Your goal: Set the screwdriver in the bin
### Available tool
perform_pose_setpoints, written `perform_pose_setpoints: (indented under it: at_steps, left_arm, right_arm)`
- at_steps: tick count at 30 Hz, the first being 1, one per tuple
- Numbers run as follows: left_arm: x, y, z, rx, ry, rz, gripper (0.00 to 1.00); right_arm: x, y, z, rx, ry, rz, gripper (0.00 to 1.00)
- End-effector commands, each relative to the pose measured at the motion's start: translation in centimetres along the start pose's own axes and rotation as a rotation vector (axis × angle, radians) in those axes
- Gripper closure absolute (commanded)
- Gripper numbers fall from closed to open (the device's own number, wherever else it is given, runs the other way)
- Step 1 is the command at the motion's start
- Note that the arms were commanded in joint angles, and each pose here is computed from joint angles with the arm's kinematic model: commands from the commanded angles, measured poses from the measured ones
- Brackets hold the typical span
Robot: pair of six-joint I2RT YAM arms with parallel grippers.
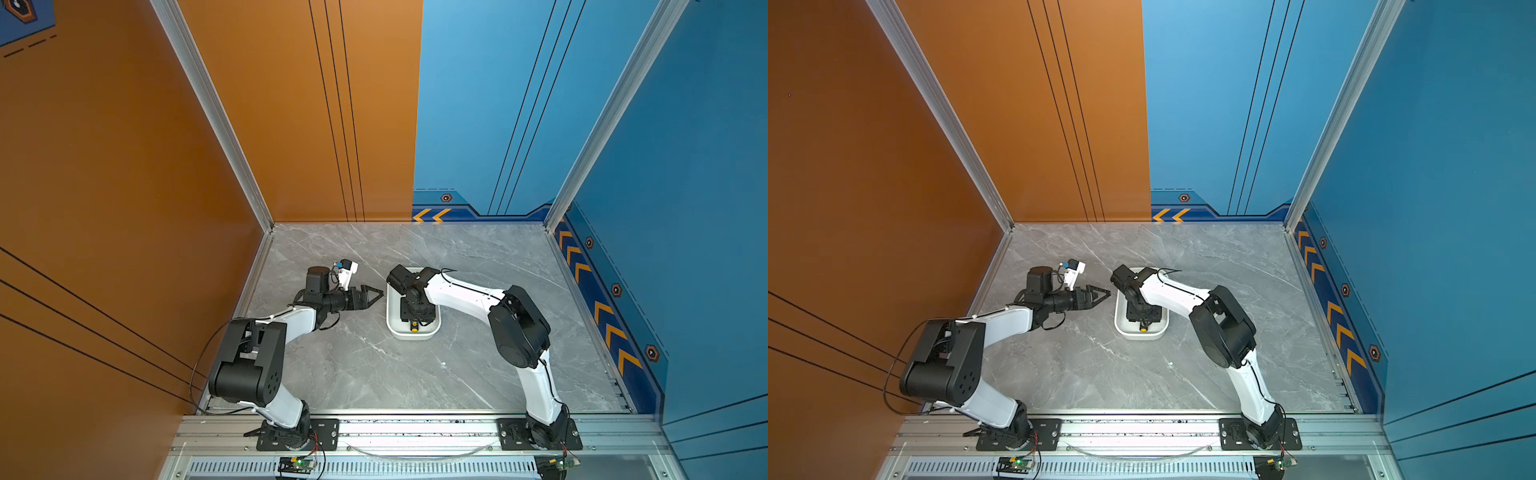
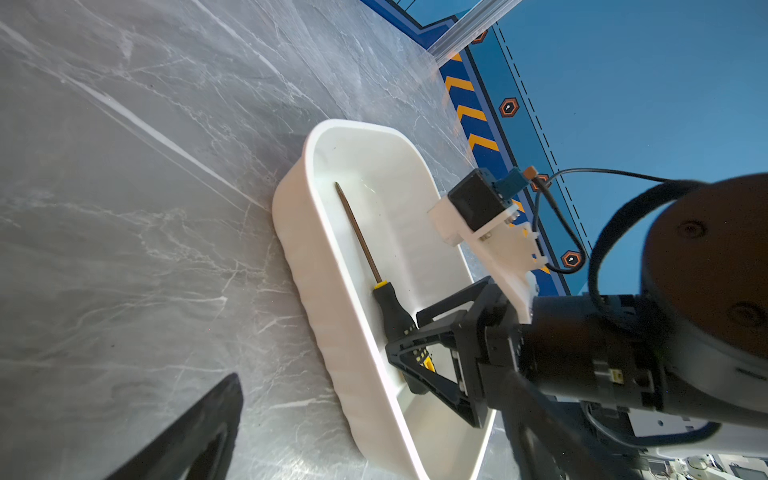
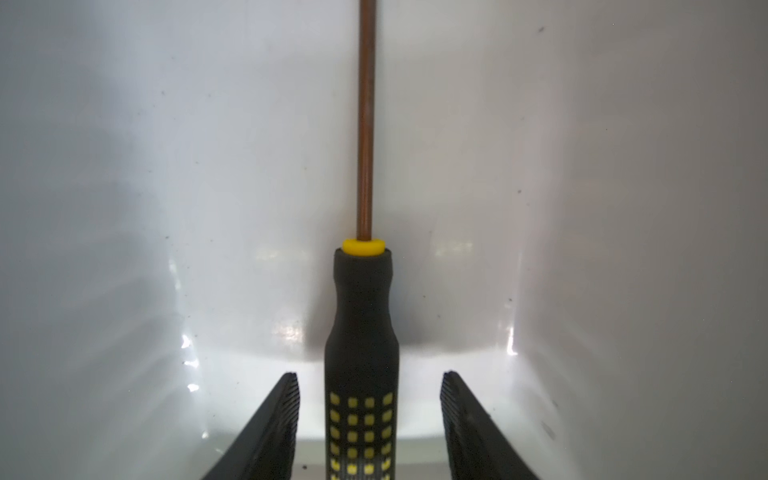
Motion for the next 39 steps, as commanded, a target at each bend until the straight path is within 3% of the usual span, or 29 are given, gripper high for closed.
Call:
perform_pose_setpoints:
  at_steps: [1,11,13,16,20,26,29,33,35,39]
  left_arm:
    - [-1.0,-0.3,-1.4,-0.086,-0.020,0.036,0.02]
    - [-3.0,-1.9,-7.0,-0.512,-0.081,0.149,0.02]
    - [-3.1,-2.1,-8.2,-0.590,-0.113,0.176,0.02]
    - [-2.9,-2.0,-9.6,-0.678,-0.168,0.203,0.02]
    - [-2.3,-1.7,-10.0,-0.697,-0.216,0.228,0.02]
    - [-0.5,0.0,-11.0,-0.855,-0.274,0.298,0.02]
    - [0.6,0.9,-11.5,-0.906,-0.326,0.336,0.02]
    - [1.1,2.5,-12.3,-0.987,-0.311,0.350,0.02]
    - [1.3,3.4,-12.6,-1.027,-0.303,0.347,0.02]
    - [1.4,5.3,-12.9,-1.009,-0.340,0.338,0.02]
  right_arm:
    - [-1.2,-1.4,-5.7,0.027,-0.097,-0.077,0.34]
    - [-3.7,-6.9,-16.8,-0.096,-0.262,-0.200,0.16]
    - [-5.0,-9.3,-18.7,-0.085,-0.334,-0.198,0.01]
    - [-6.3,-12.9,-20.7,-0.074,-0.438,-0.193,0.00]
    - [-7.6,-17.8,-22.2,-0.103,-0.551,-0.094,0.00]
    - [-6.8,-23.9,-20.9,-0.132,-0.857,-0.069,0.00]
    - [-5.8,-26.1,-18.8,-0.154,-1.043,-0.037,0.00]
    - [-4.1,-28.6,-15.6,-0.213,-1.250,0.053,0.00]
    - [-3.6,-29.6,-14.4,-0.216,-1.293,0.126,0.00]
    - [-3.7,-30.5,-11.2,-0.181,-1.228,0.149,0.00]
Point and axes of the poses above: each gripper's point midway between its finger pads, its own z axis out along the fingers, its own y axis along the line the jaws close on, x = y × z, the point moved 8 cm from there along -z, back along the fingers, and after that the axes turned 15 degrees about z, right-handed, at the moved point
